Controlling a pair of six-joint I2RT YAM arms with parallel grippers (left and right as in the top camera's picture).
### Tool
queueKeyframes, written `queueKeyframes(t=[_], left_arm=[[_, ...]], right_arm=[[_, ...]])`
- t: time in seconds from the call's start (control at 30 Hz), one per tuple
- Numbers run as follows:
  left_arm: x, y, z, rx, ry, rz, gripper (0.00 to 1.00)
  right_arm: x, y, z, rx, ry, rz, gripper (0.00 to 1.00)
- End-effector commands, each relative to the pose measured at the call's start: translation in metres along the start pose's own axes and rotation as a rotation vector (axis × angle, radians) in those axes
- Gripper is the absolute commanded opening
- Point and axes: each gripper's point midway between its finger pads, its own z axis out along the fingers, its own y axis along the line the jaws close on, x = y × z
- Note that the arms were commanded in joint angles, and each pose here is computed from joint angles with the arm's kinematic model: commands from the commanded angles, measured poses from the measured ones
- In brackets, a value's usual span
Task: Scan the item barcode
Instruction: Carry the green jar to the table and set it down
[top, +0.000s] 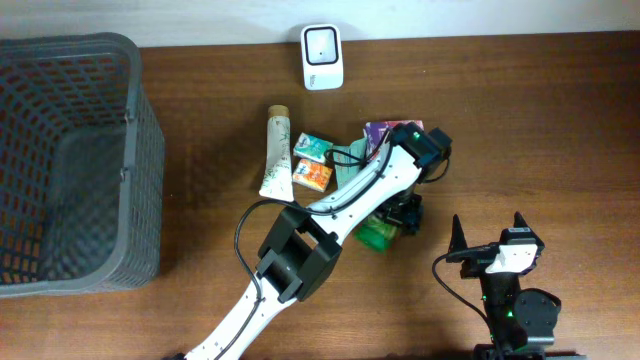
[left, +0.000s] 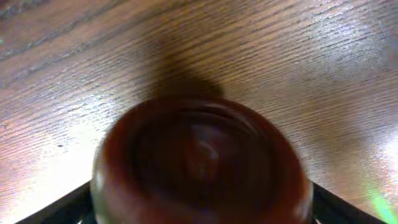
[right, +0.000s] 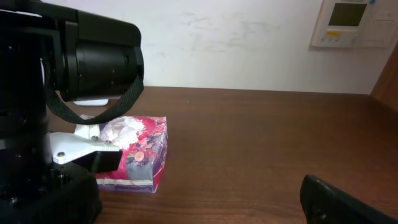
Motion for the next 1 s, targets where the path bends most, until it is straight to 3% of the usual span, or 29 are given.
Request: queueKeyframes(t=[0.0, 0.1, 0.2, 0.27, 0.37, 0.5, 0.57, 0.63, 0.7, 0.77, 0.87, 0.9, 0.97], left_arm=[[0.006, 0.014, 0.002, -0.024, 0.048, 0.006, 0.99], [-0.002, 0.026, -0.031, 0.098, 0.03, -0.026, 0.99], [-0.012, 0.04, -0.093, 0.226, -0.108, -0.028, 1.0], [0.001, 0.055, -0.157, 0.287, -0.248, -0.027, 0.99], [0.024, 0.065, -0.213, 0.301, -0.392, 0.004, 0.99], [0.069, 0.118, -0.298, 0.305, -0.642, -0.07, 0.99], [0.109, 0.163, -0.345, 0.268, -0.814, -0.158, 0.99], [0.167, 0.221, -0.388, 0.132, -1.016, -0.311, 0.99], [0.217, 0.247, -0.409, 0.099, -1.133, -0.41, 0.99], [0.249, 0.27, -0.401, 0.047, -1.146, -0.547, 0.99], [0.279, 0.315, -0.348, -0.106, -1.006, -0.837, 0.99], [0.292, 0.341, -0.331, -0.184, -0.956, -1.02, 0.99], [0.305, 0.365, -0.319, -0.175, -0.906, -1.17, 0.99]], right_arm=[[0.003, 0.001, 0.0, -0.002, 0.003, 0.001, 0.99], [0.003, 0.001, 0.0, -0.002, 0.003, 0.001, 0.98], [0.003, 0.001, 0.0, -0.002, 0.003, 0.001, 0.99], [0.003, 0.001, 0.0, -0.002, 0.003, 0.001, 0.99], [0.003, 0.001, 0.0, -0.002, 0.003, 0.001, 0.99], [0.003, 0.001, 0.0, -0.002, 0.003, 0.001, 0.99], [0.003, 0.001, 0.0, -0.002, 0.003, 0.001, 0.99], [0.003, 0.001, 0.0, -0.002, 0.003, 0.001, 0.99], [0.003, 0.001, 0.0, -0.002, 0.003, 0.001, 0.99], [0.003, 0.001, 0.0, -0.002, 0.003, 0.001, 0.99], [0.003, 0.001, 0.0, -0.002, 0.003, 0.001, 0.99], [0.003, 0.001, 0.0, -0.002, 0.003, 0.001, 0.99], [0.003, 0.001, 0.0, -0.002, 0.003, 0.001, 0.99]])
